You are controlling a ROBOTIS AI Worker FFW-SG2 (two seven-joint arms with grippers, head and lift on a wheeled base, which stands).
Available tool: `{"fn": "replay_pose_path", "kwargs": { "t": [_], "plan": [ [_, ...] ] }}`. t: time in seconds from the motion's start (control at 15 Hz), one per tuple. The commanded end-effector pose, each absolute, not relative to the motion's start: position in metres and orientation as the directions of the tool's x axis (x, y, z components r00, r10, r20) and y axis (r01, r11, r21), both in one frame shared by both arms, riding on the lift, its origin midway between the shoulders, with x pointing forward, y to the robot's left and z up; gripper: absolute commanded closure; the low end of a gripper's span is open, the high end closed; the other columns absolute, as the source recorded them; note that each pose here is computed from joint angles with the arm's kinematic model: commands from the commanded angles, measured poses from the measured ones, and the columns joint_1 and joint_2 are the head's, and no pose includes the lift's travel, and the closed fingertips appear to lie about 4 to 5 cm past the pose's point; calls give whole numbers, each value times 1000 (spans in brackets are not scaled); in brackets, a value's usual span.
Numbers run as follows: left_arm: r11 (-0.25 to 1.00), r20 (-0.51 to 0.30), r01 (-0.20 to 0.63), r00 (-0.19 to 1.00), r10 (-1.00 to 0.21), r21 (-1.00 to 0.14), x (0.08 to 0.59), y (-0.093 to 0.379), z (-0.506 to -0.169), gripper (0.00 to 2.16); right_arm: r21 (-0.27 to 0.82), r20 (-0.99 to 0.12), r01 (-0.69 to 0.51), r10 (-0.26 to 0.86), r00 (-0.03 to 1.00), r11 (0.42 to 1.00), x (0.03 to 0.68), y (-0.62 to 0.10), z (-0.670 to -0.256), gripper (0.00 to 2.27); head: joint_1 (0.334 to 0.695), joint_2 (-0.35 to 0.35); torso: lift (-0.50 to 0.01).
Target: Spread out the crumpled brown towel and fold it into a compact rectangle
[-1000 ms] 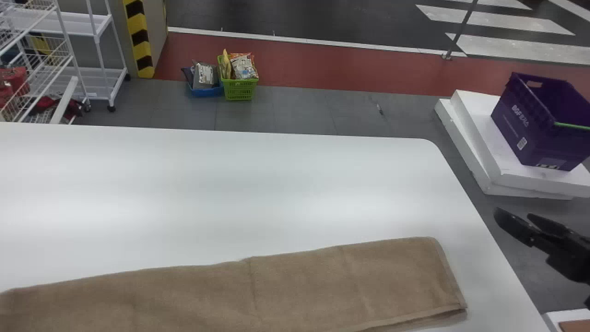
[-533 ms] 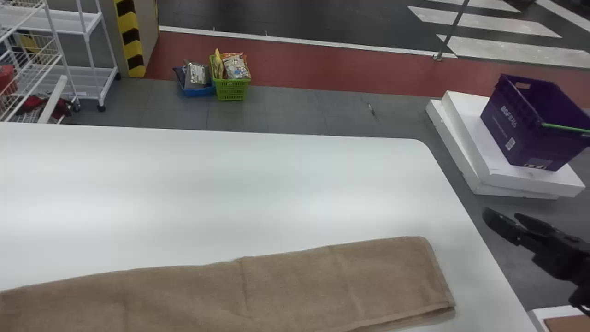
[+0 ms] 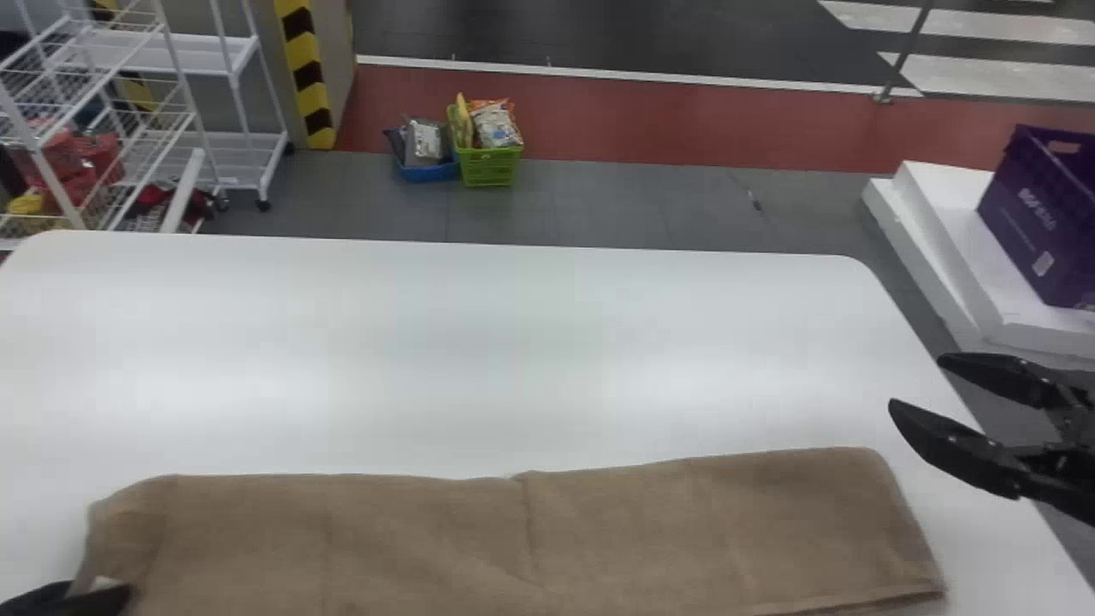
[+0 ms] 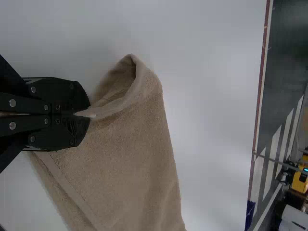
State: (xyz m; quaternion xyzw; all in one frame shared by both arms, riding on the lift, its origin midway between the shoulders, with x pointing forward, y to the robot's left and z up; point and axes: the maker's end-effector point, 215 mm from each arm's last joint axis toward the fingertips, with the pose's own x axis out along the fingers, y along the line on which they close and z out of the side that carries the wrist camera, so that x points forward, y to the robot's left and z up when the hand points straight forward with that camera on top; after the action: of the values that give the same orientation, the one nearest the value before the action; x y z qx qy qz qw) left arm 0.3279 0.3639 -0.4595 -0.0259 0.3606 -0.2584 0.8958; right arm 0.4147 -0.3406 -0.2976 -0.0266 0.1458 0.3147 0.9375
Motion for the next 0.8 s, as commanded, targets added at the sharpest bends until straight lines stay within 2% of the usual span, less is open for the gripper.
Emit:
{"fn": "replay_pose_path", "kwargs": {
  "t": [0.0,0.13,0.27,0.47,0.53,0.6,0.67,0.73],
  "plan": [
    [865,-632,441,606,-483,-238,328,363,-460,1507,-127,-392,-704,617,682,699,410,-277,-293,127,695,9,-127],
    [865,-634,439,604,-484,-242,326,363,-461,1507,-188,-424,-762,649,632,620,407,-233,-286,130,695,113,-127],
    [865,-634,441,605,-483,-238,325,364,-458,1507,-223,-478,-799,651,589,559,401,-200,-286,134,695,178,-127],
    [864,-632,443,605,-485,-238,323,362,-456,1474,-261,-619,-853,600,507,451,384,-161,-317,161,695,249,-127],
    [864,-627,444,608,-486,-239,323,361,-454,1237,-269,-639,-863,591,492,428,381,-154,-323,174,695,271,-127],
    [863,-625,447,611,-486,-235,322,360,-451,873,-255,-655,-870,587,476,421,375,-152,-331,174,695,291,-127],
    [863,-624,450,613,-484,-227,321,359,-448,680,-240,-670,-881,587,454,408,371,-148,-336,184,695,320,-127],
    [866,-625,445,616,-479,-226,321,360,-447,677,-216,-685,-891,588,430,400,365,-141,-344,191,695,328,-127]
  ]
}}
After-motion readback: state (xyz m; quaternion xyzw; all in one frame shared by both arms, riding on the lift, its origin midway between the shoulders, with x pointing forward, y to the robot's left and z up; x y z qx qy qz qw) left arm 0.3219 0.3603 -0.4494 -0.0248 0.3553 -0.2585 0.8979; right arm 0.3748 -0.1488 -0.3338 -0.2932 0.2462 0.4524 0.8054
